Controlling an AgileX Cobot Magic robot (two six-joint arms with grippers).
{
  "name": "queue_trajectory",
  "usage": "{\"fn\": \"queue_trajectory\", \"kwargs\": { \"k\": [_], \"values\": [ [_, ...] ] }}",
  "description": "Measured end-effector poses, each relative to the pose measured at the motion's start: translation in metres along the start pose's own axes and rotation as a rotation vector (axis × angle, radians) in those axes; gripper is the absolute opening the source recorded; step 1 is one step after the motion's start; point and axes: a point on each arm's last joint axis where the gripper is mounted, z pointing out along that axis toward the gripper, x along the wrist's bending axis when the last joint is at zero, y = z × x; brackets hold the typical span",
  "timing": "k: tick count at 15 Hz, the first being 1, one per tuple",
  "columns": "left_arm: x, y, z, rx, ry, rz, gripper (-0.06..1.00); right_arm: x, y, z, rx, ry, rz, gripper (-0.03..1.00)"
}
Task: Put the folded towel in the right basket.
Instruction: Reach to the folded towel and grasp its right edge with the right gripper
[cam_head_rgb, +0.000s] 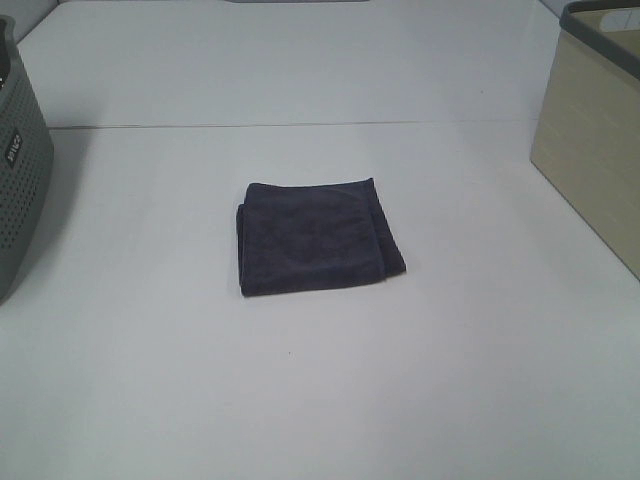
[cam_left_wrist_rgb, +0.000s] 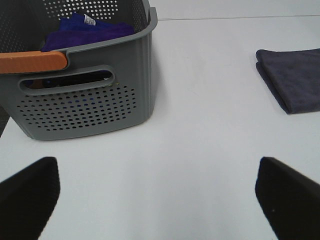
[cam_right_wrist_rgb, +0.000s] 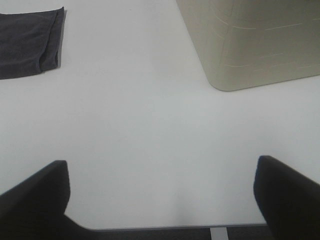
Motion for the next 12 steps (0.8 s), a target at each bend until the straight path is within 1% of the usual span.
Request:
{"fn": "queue_trajectory", "kwargs": {
  "k": [12],
  "values": [
    [0.0000,0.0000,0.0000,0.000,0.000,0.000,0.99,0.0000,0.0000,0.0000,0.000,0.000,0.000,0.96]
  ]
}}
